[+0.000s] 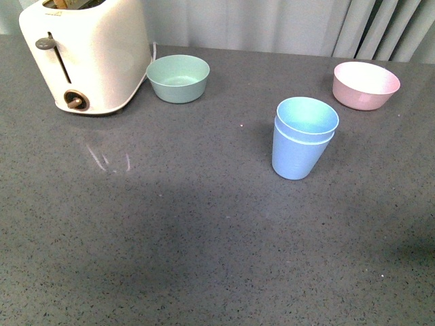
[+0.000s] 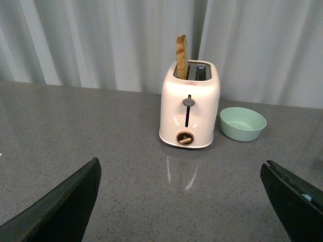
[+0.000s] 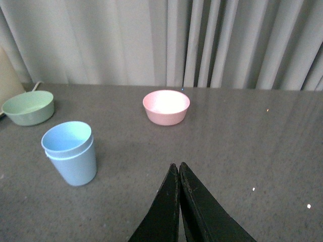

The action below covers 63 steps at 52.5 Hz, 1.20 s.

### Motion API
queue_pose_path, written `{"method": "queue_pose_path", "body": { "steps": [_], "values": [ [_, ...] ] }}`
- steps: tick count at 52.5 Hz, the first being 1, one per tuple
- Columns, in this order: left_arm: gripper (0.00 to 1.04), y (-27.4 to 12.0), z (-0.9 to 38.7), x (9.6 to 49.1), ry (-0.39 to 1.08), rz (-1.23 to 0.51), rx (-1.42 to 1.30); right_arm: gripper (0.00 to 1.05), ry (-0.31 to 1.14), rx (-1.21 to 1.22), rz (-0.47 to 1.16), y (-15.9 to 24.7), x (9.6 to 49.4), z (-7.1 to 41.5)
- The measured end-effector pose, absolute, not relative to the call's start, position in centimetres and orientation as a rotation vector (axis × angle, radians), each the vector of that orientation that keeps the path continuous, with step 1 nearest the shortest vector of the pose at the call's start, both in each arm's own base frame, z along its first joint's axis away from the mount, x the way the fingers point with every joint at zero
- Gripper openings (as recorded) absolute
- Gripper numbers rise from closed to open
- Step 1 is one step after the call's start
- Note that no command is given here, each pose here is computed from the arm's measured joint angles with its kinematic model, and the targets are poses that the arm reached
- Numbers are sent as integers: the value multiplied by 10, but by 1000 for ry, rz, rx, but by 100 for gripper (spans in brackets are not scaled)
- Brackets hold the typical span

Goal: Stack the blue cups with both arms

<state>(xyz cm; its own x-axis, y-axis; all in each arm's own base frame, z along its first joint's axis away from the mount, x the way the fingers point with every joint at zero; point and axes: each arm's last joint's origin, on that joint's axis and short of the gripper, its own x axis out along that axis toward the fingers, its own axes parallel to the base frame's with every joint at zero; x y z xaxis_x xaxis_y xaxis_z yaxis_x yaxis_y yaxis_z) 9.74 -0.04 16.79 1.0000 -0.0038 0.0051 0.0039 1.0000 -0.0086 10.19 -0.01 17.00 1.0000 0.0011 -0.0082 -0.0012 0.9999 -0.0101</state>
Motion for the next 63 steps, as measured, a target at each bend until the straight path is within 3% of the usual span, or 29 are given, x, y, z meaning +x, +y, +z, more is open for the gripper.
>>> {"method": "queue_pose_path", "body": {
  "steps": [19,50,63],
  "values": [
    [96,0,168,97,-6,-4,-8,2,-20,-11,-2,0,97,171],
    [96,0,168,97,-5,-4,-8,97,-20,-9,-2,0,97,171],
    [96,0,168,97,-5,-4,-9,96,-20,-9,-2,0,97,171]
  ]
}}
